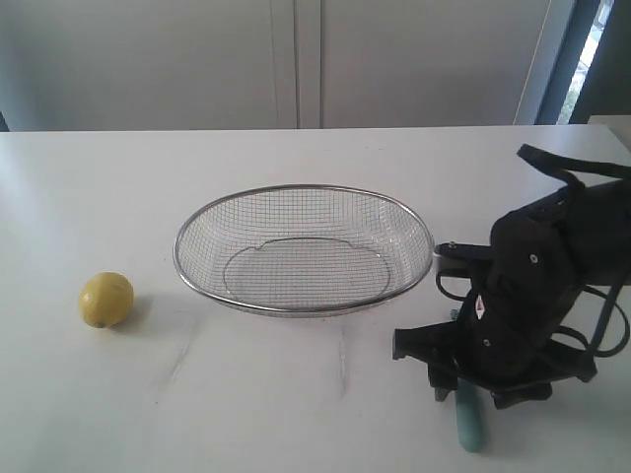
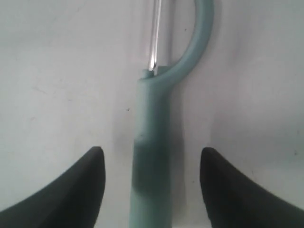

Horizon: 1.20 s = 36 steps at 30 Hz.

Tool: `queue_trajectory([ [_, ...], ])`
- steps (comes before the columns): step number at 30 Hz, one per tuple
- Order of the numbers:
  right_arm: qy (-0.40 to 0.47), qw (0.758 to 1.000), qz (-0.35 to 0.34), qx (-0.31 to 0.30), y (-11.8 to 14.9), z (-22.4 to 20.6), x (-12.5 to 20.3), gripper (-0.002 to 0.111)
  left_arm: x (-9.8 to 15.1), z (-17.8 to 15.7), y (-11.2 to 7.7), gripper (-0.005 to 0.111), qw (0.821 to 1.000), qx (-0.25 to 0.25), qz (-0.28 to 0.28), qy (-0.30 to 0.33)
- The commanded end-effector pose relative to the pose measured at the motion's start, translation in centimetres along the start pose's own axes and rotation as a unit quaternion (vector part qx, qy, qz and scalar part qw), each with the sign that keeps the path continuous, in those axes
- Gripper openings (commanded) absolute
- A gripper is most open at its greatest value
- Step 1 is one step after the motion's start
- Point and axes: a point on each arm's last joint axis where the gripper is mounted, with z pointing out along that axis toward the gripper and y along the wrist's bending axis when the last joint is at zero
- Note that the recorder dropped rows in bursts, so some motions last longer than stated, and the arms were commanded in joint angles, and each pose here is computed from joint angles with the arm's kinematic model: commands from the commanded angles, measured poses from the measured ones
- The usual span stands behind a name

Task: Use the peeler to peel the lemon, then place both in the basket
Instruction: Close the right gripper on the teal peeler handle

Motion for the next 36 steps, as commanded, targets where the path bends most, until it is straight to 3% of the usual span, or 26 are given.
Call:
queue_trajectory([
  [1,-0.013,1.0,-0.012,-0.005,-0.2,0.6,0.3,0.055,0.0,0.0,-0.1,0.0,1.0,0.005,-0.005,0.0],
  [17,-0.002,1.0,-0.013,0.002,-0.2,1.5,0.4,0.052,0.0,0.0,-0.1,0.0,1.0,0.005,-0.005,0.0],
  [25,0.017,1.0,-0.012,0.013,-0.3,2.3,0.5,0.035,0.0,0.0,-0.1,0.0,1.0,0.005,-0.005,0.0],
  [33,0.018,1.0,-0.012,0.014,-0.3,2.3,0.6,0.003,0.0,0.0,-0.1,0.0,1.0,0.005,-0.005,0.0],
  [36,0.023,0.999,-0.014,0.02,-0.4,2.1,0.6,0.0,0.0,0.0,-0.1,0.0,1.0,0.005,-0.005,0.0],
])
